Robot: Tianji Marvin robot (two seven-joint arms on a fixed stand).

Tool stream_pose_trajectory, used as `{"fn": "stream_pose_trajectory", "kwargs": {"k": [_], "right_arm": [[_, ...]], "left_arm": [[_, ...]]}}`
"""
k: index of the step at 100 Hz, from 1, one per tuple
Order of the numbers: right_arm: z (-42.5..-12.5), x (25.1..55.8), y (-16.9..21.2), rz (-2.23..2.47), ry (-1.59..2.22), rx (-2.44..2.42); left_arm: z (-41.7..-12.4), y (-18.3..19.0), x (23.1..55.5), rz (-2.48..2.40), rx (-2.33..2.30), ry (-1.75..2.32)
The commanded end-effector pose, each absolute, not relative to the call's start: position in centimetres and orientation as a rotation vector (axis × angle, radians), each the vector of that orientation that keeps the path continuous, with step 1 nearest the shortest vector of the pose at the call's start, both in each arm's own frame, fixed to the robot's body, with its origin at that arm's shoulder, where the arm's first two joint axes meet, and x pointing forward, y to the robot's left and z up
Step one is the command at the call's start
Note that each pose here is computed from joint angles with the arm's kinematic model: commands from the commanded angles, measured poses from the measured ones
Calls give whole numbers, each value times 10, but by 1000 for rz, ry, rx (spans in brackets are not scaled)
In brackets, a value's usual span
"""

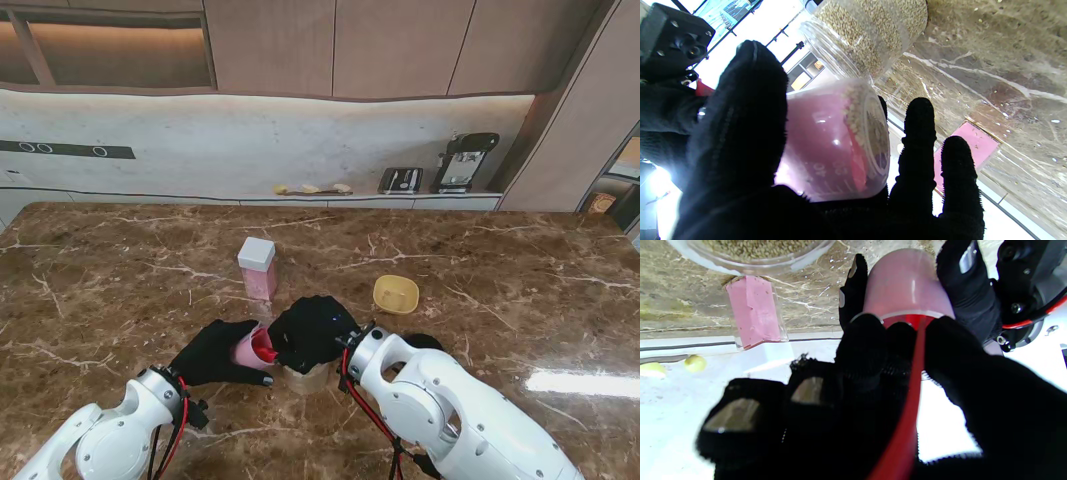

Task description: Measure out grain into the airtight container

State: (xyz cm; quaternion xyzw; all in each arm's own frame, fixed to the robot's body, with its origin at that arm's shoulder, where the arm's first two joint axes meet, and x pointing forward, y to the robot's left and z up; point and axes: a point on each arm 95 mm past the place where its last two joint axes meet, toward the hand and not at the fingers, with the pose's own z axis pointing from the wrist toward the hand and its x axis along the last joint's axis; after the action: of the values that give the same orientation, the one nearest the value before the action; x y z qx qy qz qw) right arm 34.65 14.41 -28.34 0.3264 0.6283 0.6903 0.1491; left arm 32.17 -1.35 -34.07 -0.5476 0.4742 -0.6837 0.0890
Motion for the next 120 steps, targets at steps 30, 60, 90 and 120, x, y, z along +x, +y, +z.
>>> {"fn": "stream_pose_trajectory", "kwargs": {"k": [30, 60, 90, 120], "right_arm": [[-279, 346, 142, 1980, 1768, 906], [-279, 346, 142, 1983, 1808, 921], [-274, 349, 141, 1971, 1746, 912], [-274, 348, 141, 1967, 1789, 898]], "left_arm": [[-344, -15, 320, -2028, -1638, 1414], [-344, -15, 320, -2032, -1636, 1414], [-344, -15, 320, -2029, -1635, 1414], [-344, -14, 320, -2031, -1634, 1413]]}}
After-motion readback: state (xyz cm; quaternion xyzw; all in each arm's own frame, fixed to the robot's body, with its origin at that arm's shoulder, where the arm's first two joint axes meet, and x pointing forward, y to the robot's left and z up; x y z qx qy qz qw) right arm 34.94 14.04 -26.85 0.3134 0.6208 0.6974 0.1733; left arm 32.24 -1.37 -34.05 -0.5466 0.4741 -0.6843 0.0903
